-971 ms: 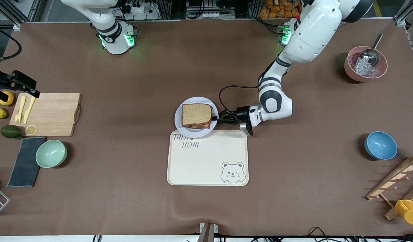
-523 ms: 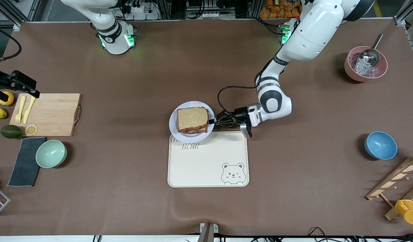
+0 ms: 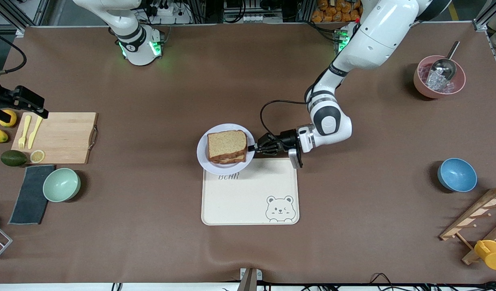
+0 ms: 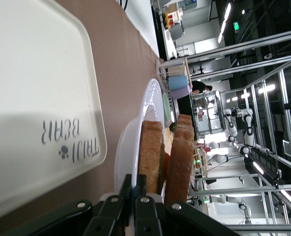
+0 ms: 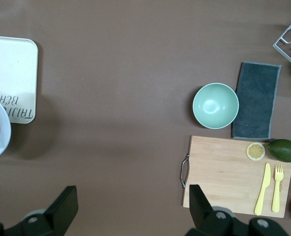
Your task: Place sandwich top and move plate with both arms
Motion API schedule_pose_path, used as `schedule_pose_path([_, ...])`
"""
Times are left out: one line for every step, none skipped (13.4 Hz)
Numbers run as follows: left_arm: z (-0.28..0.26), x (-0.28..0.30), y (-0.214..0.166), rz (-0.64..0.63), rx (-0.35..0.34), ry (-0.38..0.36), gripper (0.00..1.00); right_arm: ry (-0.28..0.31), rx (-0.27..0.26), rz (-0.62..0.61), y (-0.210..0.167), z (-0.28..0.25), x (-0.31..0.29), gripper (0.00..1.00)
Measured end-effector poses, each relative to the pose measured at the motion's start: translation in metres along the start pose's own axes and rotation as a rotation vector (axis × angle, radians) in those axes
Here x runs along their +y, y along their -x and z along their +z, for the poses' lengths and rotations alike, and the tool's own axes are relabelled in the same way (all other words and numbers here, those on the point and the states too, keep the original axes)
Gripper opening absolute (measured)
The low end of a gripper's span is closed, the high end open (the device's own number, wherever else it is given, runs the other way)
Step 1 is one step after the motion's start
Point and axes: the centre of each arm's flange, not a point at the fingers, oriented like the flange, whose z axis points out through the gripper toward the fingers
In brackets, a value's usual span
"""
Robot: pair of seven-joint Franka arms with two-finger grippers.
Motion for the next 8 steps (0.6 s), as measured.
schedule_pose_path([-0.004, 0.001, -0.01, 0.006, 0.018, 0.003, 0.04, 0.0, 0.0, 0.0, 0.0, 0.0, 0.0, 1.0])
schedule_pose_path([-0.008, 0.001, -0.02, 0.011, 0.037, 0.006, 0.04, 0.0, 0.0, 0.0, 0.0, 0.0, 0.0, 1.0])
schedule_pose_path([-0.012, 0.0, -0.032, 0.014, 0.057, 0.008, 0.04, 0.0, 0.0, 0.0, 0.0, 0.0, 0.0, 1.0])
schedule_pose_path([-0.017, -0.003, -0.043, 0.017, 0.078, 0.01, 0.04, 0.0, 0.0, 0.0, 0.0, 0.0, 0.0, 1.0])
schedule_pose_path([-0.023, -0.007, -0.054, 0.017, 0.099, 0.011, 0.04, 0.0, 0.0, 0.0, 0.0, 0.0, 0.0, 1.0])
schedule_pose_path([-0.031, -0.013, -0.064, 0.014, 0.12, 0.009, 0.04, 0.0, 0.0, 0.0, 0.0, 0.0, 0.0, 1.0])
schedule_pose_path([-0.039, -0.02, -0.071, 0.009, 0.137, 0.005, 0.04, 0.0, 0.0, 0.0, 0.0, 0.0, 0.0, 1.0])
schedule_pose_path([-0.045, -0.027, -0.076, 0.001, 0.151, 0.001, 0.04, 0.0, 0.0, 0.0, 0.0, 0.0, 0.0, 1.0])
